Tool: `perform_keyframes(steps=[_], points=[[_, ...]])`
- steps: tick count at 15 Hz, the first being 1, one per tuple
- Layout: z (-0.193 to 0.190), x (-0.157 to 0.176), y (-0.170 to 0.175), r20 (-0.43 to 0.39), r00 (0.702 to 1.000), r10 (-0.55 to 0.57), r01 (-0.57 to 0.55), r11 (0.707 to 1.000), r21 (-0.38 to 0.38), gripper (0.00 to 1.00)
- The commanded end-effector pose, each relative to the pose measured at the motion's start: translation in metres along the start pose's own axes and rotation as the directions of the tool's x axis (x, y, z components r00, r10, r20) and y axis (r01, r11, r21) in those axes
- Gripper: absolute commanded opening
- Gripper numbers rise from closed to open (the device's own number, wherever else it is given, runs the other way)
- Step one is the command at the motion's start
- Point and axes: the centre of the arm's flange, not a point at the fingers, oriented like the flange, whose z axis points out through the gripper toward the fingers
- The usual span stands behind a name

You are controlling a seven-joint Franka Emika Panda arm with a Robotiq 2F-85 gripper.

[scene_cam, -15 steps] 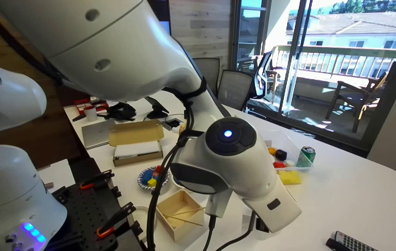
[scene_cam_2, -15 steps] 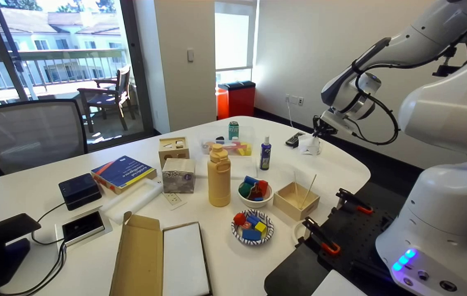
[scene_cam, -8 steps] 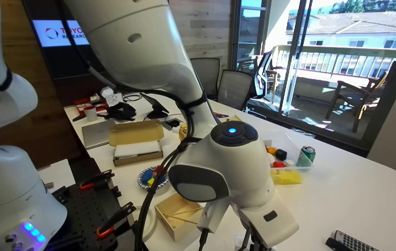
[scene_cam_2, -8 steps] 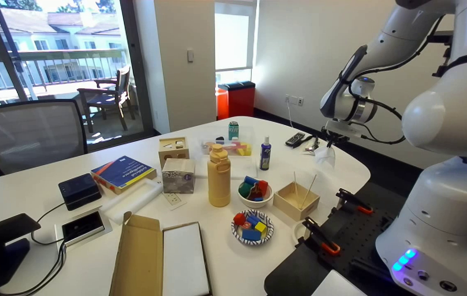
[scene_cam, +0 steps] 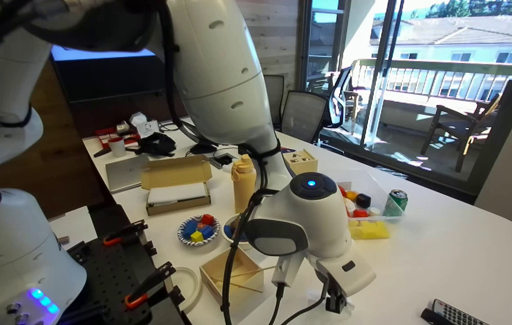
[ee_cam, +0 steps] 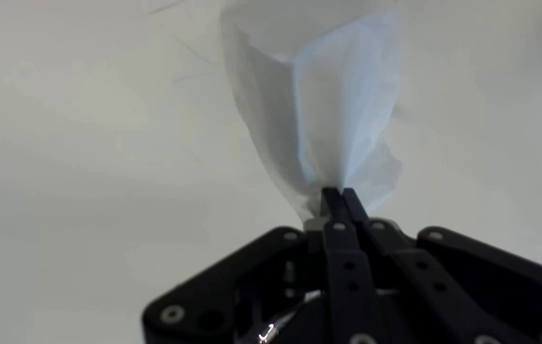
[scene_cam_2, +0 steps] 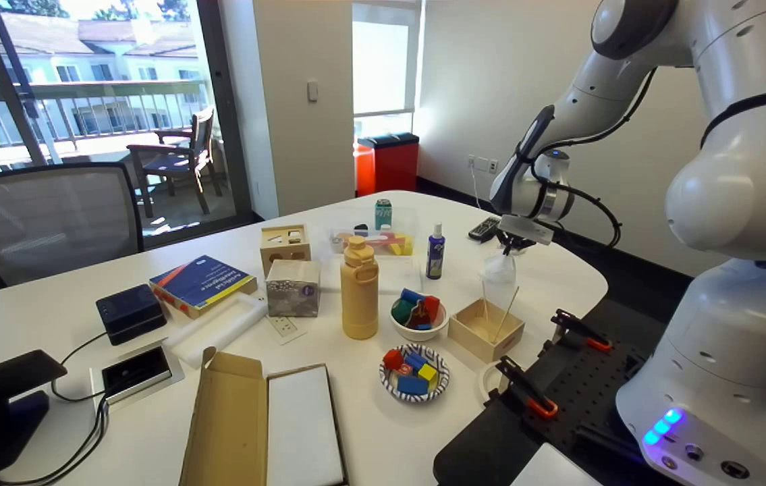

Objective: Unfold the white napkin on the right.

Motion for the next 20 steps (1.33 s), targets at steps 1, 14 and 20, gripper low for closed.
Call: perform_keyframes(steps=[1, 14, 20], points=[[0.022, 0.011, -0.004, -0.042, 0.999, 0.029, -0.026, 0.997, 0.072, 0.00], [0.035, 0.009, 0.011, 0.014, 0.993, 0.117, -0.117, 0.967, 0.225, 0.65], [0.042, 0.001, 0.016, 0.033, 0.993, 0.118, -0.122, 0.969, 0.215, 1.00]])
